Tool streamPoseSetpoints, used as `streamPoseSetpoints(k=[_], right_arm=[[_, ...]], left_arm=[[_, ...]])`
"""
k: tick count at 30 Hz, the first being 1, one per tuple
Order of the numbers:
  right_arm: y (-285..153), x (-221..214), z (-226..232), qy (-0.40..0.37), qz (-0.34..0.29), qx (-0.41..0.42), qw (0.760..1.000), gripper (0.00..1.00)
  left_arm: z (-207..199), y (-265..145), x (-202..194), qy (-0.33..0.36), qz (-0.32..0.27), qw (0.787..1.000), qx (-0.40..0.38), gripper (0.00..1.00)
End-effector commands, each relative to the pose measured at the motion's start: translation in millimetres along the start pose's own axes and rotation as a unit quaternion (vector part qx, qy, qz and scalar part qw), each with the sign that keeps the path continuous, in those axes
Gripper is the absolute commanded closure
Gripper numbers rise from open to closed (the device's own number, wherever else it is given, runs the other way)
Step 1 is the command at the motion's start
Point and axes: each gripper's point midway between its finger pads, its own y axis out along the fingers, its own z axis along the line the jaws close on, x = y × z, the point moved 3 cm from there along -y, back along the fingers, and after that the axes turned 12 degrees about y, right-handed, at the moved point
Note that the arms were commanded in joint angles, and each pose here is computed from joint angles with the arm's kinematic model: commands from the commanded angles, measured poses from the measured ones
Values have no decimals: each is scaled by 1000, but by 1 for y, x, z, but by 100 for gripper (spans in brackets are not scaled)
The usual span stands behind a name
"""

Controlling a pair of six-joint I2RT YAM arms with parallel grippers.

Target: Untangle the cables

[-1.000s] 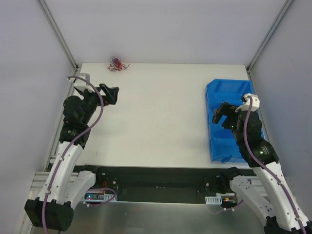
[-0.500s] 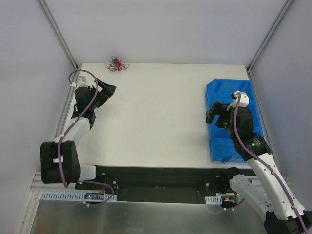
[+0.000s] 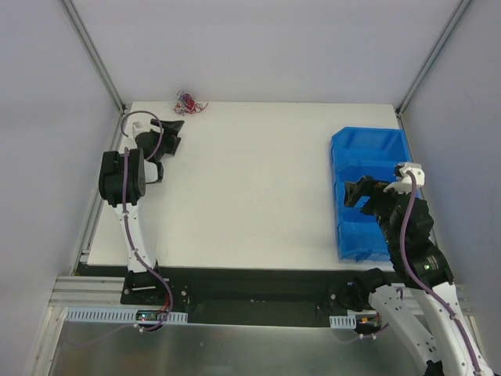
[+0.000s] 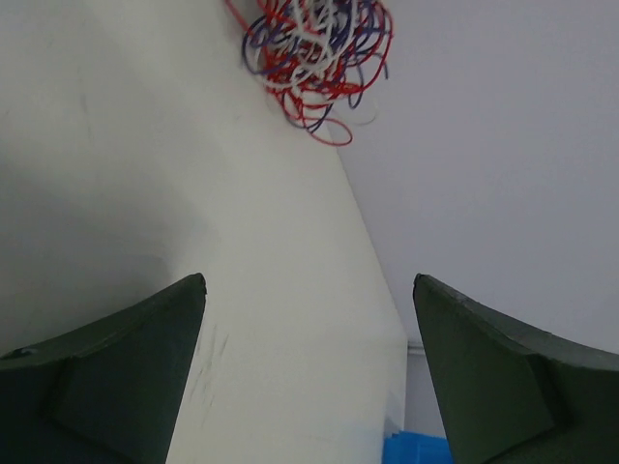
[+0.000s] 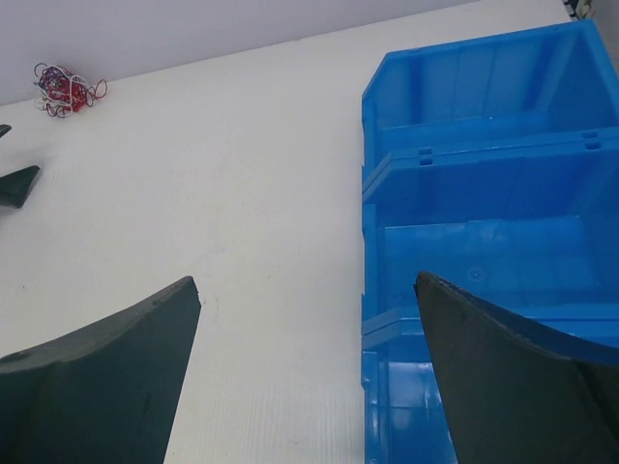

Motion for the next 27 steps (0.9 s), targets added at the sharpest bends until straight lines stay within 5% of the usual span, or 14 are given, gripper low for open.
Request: streamPoseSetpoints(k=[1,8,18,27], right_arm=[[-5,6,-11,-23,-18,-25,999,4],[-13,2,-6,-14,1,-5,1000,4],[-18,-30,12,4,75,71,995,4],[-18,-34,21,20,117,76,990,4]], left_arm=[[-48,30,51,67,-72,994,-56,11],[6,76,63,35,-81,995,54,9],[13,142,72,82,-74,992,54,13],[-1,155,63,105,-31,994,8,80]])
